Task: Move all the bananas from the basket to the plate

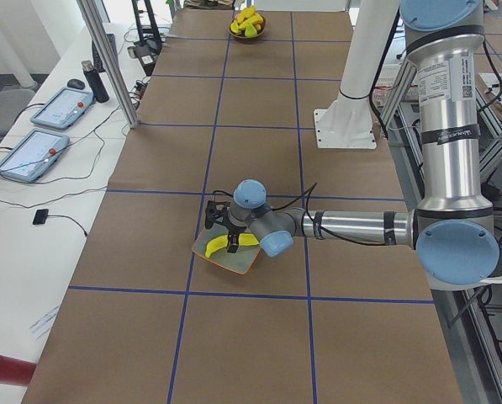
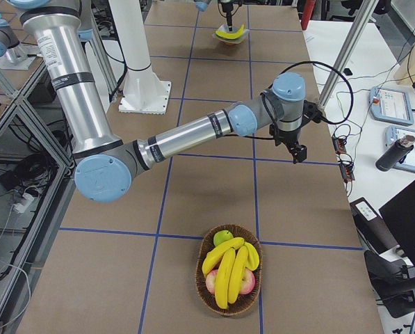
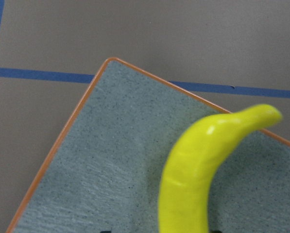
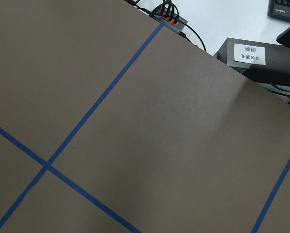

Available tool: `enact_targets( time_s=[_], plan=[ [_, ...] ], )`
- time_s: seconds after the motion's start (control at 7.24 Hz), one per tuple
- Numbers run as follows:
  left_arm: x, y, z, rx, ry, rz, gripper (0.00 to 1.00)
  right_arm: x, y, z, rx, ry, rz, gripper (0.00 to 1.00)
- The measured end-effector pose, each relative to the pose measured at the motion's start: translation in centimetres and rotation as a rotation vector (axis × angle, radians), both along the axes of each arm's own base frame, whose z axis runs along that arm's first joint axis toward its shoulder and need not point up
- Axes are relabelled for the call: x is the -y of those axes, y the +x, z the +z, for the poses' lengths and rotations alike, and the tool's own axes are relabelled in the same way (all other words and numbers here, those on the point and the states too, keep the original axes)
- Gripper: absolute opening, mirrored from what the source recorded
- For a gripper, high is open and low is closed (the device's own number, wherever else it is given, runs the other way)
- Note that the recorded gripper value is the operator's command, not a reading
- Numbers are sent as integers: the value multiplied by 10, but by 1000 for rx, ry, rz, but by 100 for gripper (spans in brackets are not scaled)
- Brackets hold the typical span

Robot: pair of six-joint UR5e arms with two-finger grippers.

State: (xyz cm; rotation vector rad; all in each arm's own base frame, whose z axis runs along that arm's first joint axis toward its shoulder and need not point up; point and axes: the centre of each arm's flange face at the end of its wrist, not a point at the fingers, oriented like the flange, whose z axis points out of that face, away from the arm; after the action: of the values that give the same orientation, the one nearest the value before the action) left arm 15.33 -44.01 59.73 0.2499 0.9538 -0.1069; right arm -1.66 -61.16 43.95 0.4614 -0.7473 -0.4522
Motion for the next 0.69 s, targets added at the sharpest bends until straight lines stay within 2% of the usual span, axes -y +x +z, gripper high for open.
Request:
enact_targets(
  time_s=[0.41,0.69],
  plan=[
    [9,-40,-30,-122,-4,14,100,-20,5,68,-53,-79,0,100],
    [12,-50,-41,-151,7,15,100,-52,18,122,-121,-33,-76,100]
  ],
)
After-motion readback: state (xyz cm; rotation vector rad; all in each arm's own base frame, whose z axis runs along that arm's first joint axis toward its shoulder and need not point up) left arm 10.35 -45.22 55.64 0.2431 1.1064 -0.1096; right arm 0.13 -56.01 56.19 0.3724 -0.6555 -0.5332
